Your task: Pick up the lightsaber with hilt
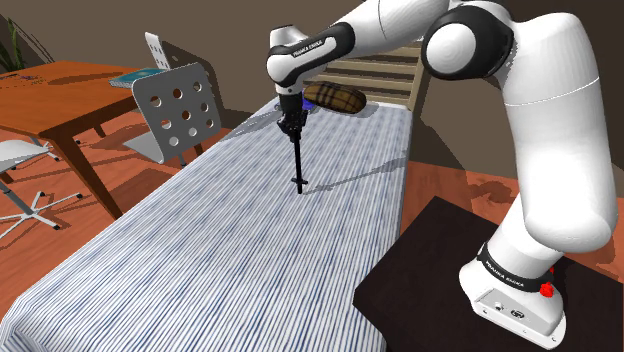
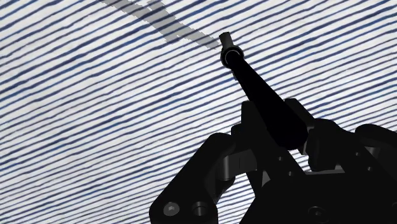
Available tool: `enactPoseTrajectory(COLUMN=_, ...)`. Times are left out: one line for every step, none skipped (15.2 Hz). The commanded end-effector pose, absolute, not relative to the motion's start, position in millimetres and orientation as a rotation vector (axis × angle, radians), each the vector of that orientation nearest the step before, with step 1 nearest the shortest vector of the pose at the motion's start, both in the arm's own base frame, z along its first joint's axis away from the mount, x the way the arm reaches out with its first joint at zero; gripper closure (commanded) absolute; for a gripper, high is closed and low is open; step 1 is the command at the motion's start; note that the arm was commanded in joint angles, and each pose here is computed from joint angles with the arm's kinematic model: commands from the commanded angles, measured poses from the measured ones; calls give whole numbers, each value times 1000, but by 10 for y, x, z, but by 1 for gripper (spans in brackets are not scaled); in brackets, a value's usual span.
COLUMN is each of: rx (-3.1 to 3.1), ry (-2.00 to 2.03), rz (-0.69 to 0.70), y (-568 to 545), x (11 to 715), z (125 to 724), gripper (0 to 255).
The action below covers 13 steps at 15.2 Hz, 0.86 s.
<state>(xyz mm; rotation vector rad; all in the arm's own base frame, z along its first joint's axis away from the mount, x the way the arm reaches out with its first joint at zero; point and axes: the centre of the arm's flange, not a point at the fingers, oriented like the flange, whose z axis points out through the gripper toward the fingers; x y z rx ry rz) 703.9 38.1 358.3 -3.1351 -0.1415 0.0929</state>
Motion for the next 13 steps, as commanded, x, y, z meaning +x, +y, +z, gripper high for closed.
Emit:
enactPoseTrajectory(rx=-3135, ry=-142, rz=93, y=379, x=7032, z=3673, gripper=255)
enactPoseTrajectory(rx=-3135, ry=-142, rz=93, y=379, x=7032, z=3726, gripper=255)
enactPoseTrajectory(rx=-3135, ry=-142, rz=93, y=379, x=7032, z=3779, gripper=255)
enactPoseTrajectory(rx=-3135, ry=-142, rz=93, y=379, x=7032, z=3832, gripper=255)
enactPoseTrajectory(rx=-3135, ry=-142, rz=93, y=379, x=7032, z=3884, gripper=255)
enactPoseTrajectory(rx=-3135, ry=-142, rz=93, y=379, x=7032, z=3937, gripper=255)
enactPoseTrajectory(rx=-3135, ry=-142, rz=93, y=379, x=7032, z=3990, gripper=255)
enactPoseTrajectory(rx=-3135, ry=-142, rz=93, y=379, x=7032, z=4043, gripper=255)
enactPoseTrajectory(rx=-3135, ry=-142, rz=93, y=379, x=7032, z=4096, gripper=255)
enactPoseTrajectory(rx=-3135, ry=-142, rz=93, y=379, x=7032, z=4148, gripper=255)
enactPoseTrajectory(rx=-3135, ry=-142, rz=93, y=379, x=7032, z=4201, gripper=255)
enactPoseTrajectory(rx=-3135, ry=-142, rz=93, y=379, x=7032, z=4209, gripper=255)
enactPoseTrajectory(rx=-3135, ry=-142, rz=93, y=379, x=7032, z=4209, gripper=255)
